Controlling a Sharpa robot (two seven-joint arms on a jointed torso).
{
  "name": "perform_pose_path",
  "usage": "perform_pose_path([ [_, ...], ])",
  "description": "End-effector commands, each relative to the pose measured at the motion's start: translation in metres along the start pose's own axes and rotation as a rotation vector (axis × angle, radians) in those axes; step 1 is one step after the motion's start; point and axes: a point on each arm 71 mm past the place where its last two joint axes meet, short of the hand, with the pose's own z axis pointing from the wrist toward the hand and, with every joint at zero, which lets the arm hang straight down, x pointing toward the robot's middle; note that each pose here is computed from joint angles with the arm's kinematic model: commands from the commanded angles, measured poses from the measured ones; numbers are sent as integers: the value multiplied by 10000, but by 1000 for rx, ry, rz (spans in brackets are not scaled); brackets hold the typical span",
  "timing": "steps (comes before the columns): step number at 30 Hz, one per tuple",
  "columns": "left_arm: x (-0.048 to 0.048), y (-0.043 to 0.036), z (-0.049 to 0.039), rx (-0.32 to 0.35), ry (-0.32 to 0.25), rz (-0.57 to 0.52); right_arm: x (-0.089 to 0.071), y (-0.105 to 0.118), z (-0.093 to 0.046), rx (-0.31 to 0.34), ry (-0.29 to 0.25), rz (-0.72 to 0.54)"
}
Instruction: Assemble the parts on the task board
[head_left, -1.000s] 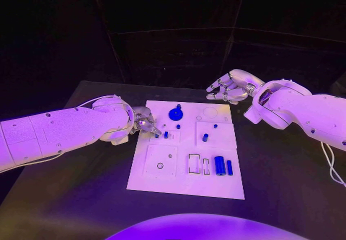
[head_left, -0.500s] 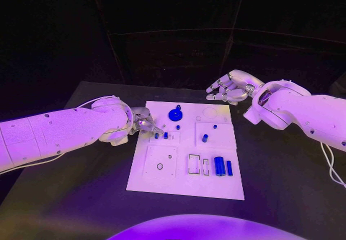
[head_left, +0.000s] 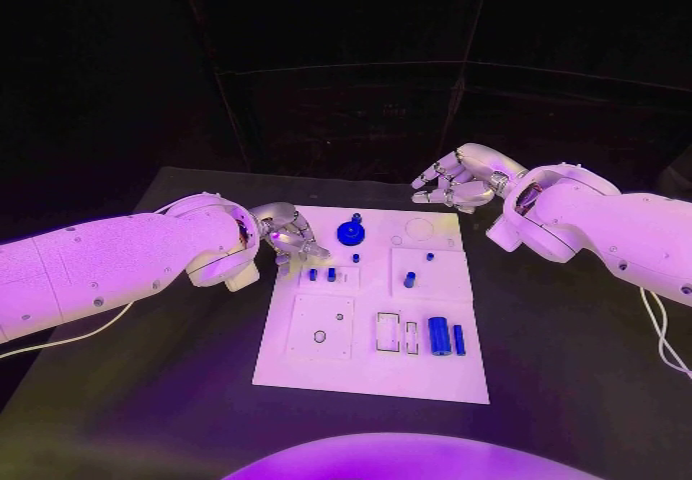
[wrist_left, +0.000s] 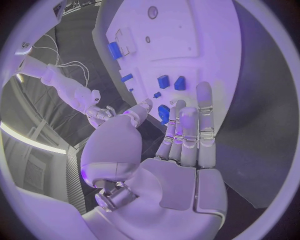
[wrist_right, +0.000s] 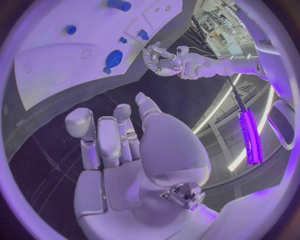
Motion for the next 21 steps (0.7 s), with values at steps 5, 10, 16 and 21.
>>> perform_pose_path([
  [5, -41, -356, 73, 329, -148, 27, -12, 16, 10, -10, -11, -2],
  [10, -11, -475, 150, 413, -178, 161, -14, 15, 10, -10, -13, -2],
  [16, 94, -556, 254, 459, -166, 352, -11, 22, 11, -14, -14, -2],
  [21, 220, -602, 342, 461, -118, 491, -6, 28, 14, -17, -12, -2],
])
